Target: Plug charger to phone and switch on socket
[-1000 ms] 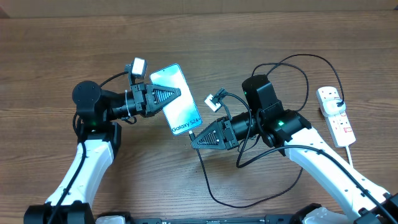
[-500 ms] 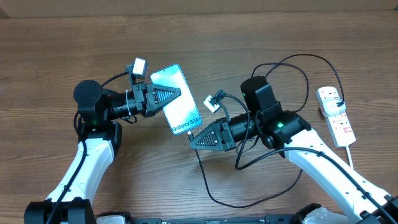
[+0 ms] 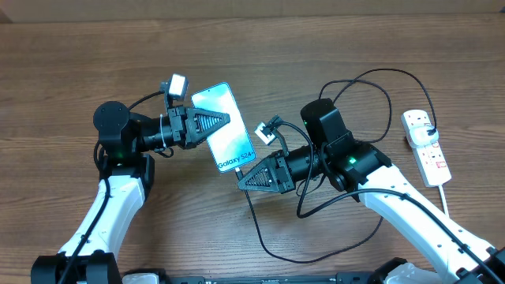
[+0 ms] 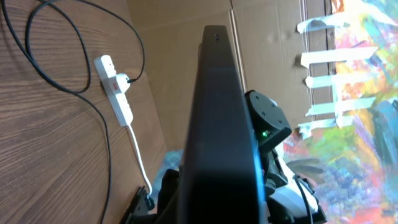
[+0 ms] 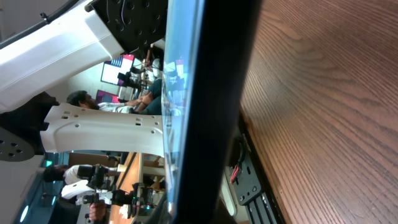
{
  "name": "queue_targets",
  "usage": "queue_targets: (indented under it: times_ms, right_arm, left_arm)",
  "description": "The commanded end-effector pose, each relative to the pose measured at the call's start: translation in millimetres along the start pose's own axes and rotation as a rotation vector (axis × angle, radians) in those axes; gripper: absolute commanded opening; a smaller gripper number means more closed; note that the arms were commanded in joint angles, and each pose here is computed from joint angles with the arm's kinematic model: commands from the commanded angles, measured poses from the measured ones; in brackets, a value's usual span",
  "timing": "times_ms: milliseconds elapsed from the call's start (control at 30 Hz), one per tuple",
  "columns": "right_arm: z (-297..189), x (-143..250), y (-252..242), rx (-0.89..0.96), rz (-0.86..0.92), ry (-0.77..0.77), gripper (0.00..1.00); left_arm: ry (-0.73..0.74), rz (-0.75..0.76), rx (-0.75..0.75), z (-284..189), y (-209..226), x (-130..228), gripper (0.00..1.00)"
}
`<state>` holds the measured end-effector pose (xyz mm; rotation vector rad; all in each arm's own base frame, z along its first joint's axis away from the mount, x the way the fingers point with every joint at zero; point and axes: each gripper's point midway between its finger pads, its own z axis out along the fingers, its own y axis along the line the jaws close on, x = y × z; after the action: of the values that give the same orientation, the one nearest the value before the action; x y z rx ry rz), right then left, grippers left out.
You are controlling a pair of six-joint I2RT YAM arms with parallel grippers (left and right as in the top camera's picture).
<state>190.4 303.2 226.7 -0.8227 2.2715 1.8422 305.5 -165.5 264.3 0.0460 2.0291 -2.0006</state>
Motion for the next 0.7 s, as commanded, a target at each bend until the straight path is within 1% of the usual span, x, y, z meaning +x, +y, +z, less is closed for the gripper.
queue_targets:
  times_ms: [0,167,667]
  right_arm:
    - [-6.1,-9.4,15.4,-0.012,-0.049,-0.024,0.04]
    - [-6.1,-8.6,15.5,-0.014,-0.045,-0.021,0.04]
    - [-6.0,-3.9,15.6,-0.02,-0.018,-0.006,0.04]
  left_arm:
    - [0.04,0.068,0.012,1.9,-5.7,5.0,0.04]
    - [0.039,0.1,0.013,1.9,-5.6,4.9,0.04]
    - [0.039,0.108,0.013,1.9,-5.6,4.8,0.04]
